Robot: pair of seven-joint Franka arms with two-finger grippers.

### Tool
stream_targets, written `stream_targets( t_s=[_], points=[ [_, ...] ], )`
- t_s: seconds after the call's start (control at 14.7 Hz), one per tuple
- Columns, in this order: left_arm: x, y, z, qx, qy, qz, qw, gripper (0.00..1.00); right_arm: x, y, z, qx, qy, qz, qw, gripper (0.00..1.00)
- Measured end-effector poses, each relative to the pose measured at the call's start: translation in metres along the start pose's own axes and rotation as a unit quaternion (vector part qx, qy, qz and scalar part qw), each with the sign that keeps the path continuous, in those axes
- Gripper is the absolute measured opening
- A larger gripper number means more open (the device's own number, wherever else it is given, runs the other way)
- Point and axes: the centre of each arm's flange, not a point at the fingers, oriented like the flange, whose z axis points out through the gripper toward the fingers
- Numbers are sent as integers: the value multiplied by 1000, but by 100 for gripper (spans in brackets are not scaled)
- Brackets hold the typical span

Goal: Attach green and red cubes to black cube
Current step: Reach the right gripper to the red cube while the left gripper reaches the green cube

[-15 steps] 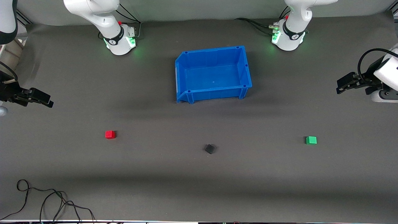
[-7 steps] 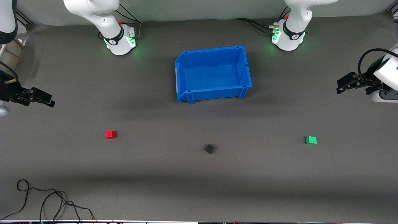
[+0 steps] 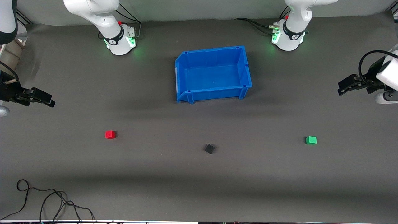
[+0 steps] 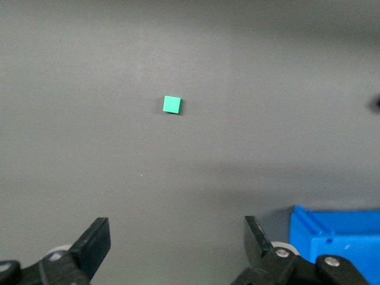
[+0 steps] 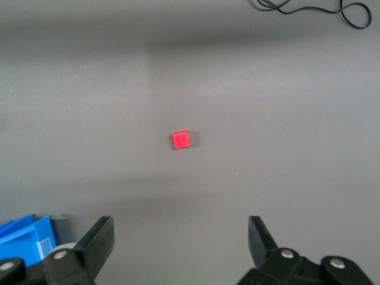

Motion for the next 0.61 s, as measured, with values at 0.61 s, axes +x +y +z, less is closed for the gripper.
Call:
stream_targets(
  t_s=[0.61],
  points=[
    [9,7,13,-36,-25,-404,914,100,36,-6,120,-12,-62,-1,998,99]
  ],
)
